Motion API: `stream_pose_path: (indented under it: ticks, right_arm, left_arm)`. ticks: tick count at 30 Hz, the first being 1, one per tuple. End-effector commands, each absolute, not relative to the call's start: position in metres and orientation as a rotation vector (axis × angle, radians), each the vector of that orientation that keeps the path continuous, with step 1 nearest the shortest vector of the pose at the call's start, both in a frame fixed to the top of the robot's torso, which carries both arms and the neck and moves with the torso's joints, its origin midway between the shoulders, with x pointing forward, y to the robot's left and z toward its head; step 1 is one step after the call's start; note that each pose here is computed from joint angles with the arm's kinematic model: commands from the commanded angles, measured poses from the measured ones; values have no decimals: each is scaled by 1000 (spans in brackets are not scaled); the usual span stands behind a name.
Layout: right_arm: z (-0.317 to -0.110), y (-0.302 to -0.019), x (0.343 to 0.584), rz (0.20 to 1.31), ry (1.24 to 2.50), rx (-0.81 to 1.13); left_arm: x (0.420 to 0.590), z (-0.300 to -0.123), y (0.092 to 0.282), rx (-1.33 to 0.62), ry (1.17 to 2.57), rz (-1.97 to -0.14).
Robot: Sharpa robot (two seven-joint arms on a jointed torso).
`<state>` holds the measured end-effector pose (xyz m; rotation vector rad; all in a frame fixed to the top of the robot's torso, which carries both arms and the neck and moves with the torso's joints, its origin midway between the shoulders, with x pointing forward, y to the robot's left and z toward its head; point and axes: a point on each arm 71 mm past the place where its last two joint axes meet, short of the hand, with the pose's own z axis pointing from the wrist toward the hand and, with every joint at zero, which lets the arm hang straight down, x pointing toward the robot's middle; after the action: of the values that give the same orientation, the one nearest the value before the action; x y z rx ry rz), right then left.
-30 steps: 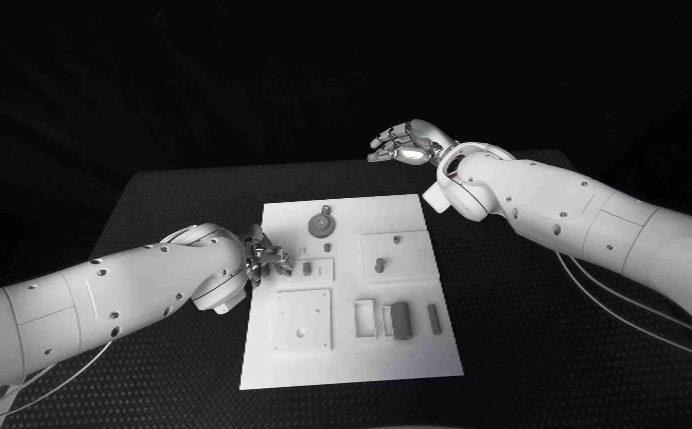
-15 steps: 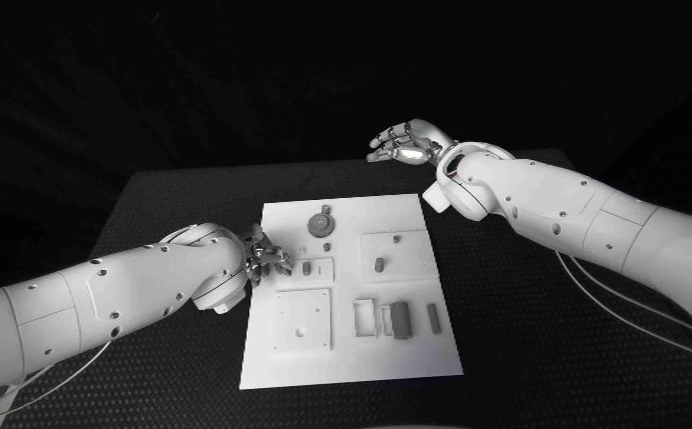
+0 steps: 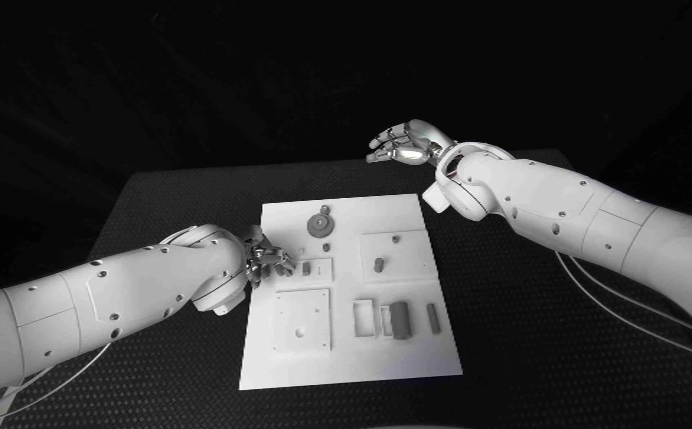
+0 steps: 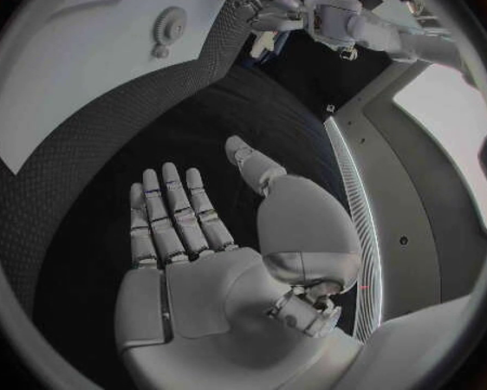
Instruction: Assemble the parts on the task board
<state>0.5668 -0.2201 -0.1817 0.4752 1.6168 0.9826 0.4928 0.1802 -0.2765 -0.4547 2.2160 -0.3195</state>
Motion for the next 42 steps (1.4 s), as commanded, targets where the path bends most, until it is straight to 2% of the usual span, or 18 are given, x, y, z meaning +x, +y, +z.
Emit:
stream_pose_path:
  ticks: [1, 42]
  right_arm:
    - [-182, -218, 566, 997, 1624, 465]
    - [-182, -219, 566, 996, 1625, 467]
  left_arm:
    - [492, -277, 178, -447, 2230, -327]
    - [493, -275, 178, -353, 2199, -305]
